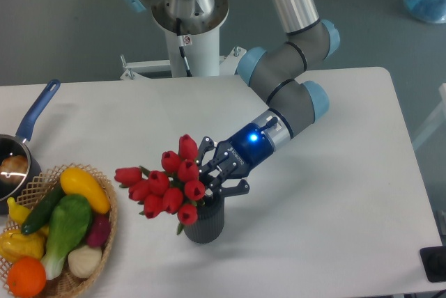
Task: Insert the flowers into the vase
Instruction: 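Open the right gripper and settle the tulips down into the vase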
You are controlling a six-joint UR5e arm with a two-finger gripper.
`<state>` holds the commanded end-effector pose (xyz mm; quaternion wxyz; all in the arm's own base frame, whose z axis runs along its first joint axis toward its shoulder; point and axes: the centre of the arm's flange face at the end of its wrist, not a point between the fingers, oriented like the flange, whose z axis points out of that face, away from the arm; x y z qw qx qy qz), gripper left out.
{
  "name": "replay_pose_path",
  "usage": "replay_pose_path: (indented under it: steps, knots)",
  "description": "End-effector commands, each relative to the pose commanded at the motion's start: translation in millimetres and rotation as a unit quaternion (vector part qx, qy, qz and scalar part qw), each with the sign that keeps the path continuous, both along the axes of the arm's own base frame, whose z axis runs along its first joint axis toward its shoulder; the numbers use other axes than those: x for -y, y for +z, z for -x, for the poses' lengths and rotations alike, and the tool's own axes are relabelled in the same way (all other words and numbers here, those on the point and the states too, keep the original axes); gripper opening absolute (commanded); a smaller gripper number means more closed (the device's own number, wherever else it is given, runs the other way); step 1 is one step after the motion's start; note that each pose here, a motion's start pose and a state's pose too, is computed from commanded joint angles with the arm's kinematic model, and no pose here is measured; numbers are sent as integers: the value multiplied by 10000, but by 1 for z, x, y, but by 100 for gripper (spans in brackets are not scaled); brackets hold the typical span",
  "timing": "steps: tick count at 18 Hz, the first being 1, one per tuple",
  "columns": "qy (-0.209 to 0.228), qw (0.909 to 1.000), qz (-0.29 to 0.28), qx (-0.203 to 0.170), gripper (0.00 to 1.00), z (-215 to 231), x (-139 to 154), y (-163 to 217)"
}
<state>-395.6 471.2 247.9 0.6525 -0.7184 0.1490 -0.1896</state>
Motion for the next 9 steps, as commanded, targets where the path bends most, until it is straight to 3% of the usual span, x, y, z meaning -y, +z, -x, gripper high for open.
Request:
replay_pose_path:
  steps: [9]
  knots:
    - [6,10000,-14,-27,49,1,1,1]
